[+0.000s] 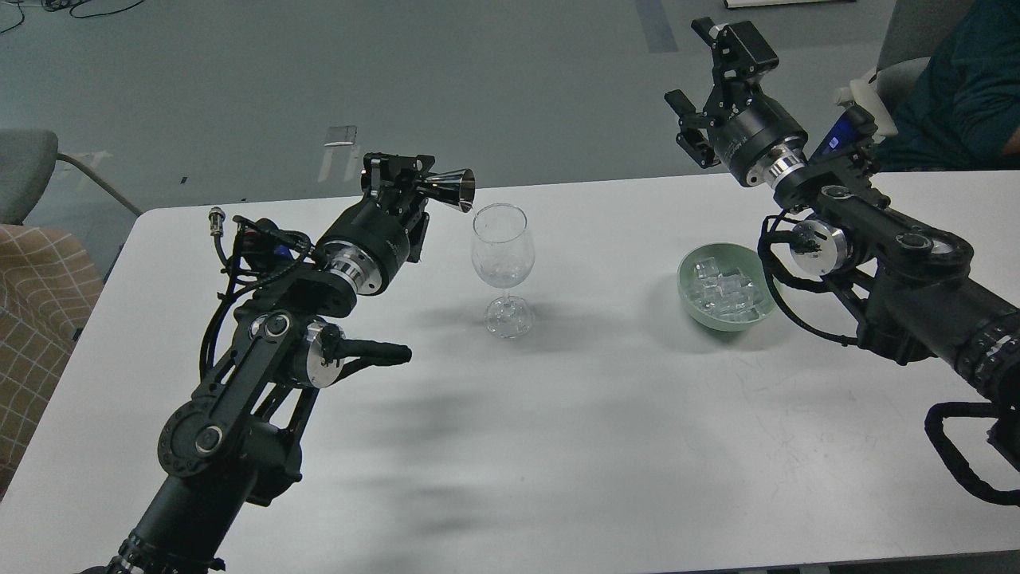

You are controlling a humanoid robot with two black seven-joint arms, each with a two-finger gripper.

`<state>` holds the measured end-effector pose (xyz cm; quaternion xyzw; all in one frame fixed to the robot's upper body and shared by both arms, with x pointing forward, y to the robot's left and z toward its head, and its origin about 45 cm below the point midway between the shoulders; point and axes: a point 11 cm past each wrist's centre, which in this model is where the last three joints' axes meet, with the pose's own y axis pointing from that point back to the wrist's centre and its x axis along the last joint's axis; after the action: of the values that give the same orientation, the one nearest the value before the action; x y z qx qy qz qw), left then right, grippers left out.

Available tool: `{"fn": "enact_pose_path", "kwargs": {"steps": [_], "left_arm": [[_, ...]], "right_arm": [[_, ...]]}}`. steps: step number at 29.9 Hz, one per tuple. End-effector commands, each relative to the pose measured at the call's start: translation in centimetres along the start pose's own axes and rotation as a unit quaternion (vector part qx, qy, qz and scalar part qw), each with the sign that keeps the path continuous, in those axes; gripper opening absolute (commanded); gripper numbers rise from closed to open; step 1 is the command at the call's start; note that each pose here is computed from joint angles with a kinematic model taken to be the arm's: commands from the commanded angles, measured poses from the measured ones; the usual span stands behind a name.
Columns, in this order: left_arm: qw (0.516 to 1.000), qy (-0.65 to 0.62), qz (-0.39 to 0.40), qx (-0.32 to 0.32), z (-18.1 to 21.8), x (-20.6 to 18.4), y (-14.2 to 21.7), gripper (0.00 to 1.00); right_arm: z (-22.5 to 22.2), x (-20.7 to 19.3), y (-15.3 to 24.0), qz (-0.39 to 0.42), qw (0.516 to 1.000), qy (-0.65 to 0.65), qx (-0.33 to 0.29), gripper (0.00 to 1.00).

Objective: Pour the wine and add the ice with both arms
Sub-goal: 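Rotate the jigger back upright beside the glass with the left gripper, then carry the jigger back and lower it onto the table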

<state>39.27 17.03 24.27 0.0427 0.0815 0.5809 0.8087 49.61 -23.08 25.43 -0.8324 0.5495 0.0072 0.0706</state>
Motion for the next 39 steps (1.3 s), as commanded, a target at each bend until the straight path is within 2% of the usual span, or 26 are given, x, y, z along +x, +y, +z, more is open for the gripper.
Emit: {"fn": "enact_pose_path", "kwargs": {"steps": [1, 15, 19, 20, 27, 31, 36, 39], "left_arm": [[1.0, -0.019, 0.0, -0.004, 0.2, -0.2, 0.1, 0.0], [0.997, -0.08, 0.009, -0.01, 0.5, -0.7, -0.1, 0.0], [1.0, 0.006, 0.014, 0.015, 0.6, 0.4, -0.1, 0.0], [0.998, 0.064, 0.011, 0.016, 0.9, 0.9, 0.0, 0.0], [0.976, 0.219, 0.016, -0.009, 3.0, 5.6, 1.1, 0.0], [0.919, 0.39, -0.004, -0.058, 4.3, 9.4, 2.9, 0.0], [0.87, 0.487, 0.008, -0.071, 2.1, 12.0, 5.2, 0.0], [0.862, 0.501, 0.013, -0.078, 0.2, 12.8, 6.6, 0.0]], "right_arm": [[0.0, 0.0, 0.0, 0.0, 1.0, 0.0, 0.0, 1.0], [-0.1, 0.0, 0.0, 0.0, 1.0, 0.0, 0.001, 1.0], [-0.1, 0.1, 0.0, 0.0, 1.0, 0.0, 0.001, 1.0], [-0.1, 0.0, 0.0, 0.0, 1.0, 0.001, 0.0, 1.0], [-0.1, 0.0, 0.0, 0.0, 1.0, 0.0, 0.001, 1.0], [0.1, -0.5, -0.2, -0.003, 1.0, -0.003, 0.0, 1.0], [0.2, -0.5, -0.1, -0.004, 1.0, -0.004, -0.001, 1.0], [0.3, -0.7, -0.2, -0.005, 1.0, -0.005, -0.001, 1.0]]}}
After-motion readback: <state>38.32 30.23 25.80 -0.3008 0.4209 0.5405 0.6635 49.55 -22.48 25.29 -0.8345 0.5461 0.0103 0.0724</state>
